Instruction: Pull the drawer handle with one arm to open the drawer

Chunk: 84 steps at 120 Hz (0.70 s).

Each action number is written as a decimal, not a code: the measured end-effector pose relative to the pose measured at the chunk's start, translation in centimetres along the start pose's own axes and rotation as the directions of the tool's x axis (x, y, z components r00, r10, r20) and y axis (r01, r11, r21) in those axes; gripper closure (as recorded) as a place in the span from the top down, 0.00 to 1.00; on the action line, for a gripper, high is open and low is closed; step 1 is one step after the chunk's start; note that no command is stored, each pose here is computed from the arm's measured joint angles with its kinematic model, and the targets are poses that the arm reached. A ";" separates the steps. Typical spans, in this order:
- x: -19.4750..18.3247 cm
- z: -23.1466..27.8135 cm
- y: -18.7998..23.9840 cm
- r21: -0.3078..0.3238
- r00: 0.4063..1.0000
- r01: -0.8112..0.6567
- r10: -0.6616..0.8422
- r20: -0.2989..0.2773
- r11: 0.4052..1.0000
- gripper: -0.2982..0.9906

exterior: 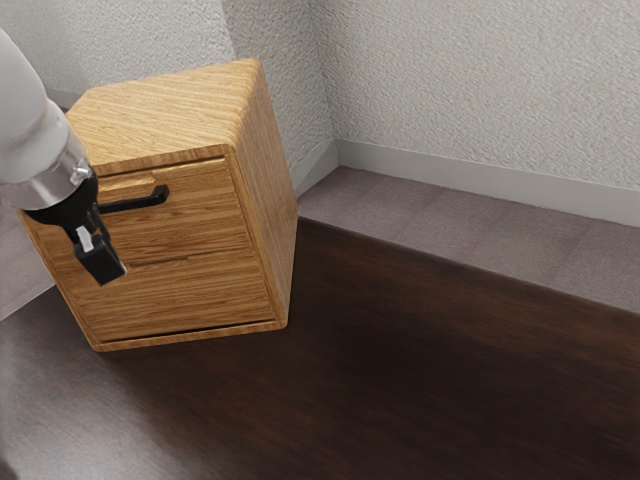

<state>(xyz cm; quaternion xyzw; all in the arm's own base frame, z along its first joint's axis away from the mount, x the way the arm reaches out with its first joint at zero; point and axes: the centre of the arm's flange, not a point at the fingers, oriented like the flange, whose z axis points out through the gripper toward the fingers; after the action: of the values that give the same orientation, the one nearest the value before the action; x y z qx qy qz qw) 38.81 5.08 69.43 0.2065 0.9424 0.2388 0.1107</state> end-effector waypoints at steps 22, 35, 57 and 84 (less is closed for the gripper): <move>-0.7 3.3 2.5 0.041 1.000 0.012 -0.012 0.011 0.999 0.77; -1.2 4.7 4.1 0.057 1.000 0.013 -0.014 0.025 0.998 0.77; -1.6 5.2 5.5 0.046 0.999 0.018 -0.020 0.041 0.999 0.77; -2.4 6.0 5.7 0.085 0.998 0.014 -0.019 0.062 0.996 0.77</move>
<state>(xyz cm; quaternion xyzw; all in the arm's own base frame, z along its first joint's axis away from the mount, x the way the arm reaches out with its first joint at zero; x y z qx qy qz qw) 44.70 11.03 67.36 0.2107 0.9493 0.1912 0.1334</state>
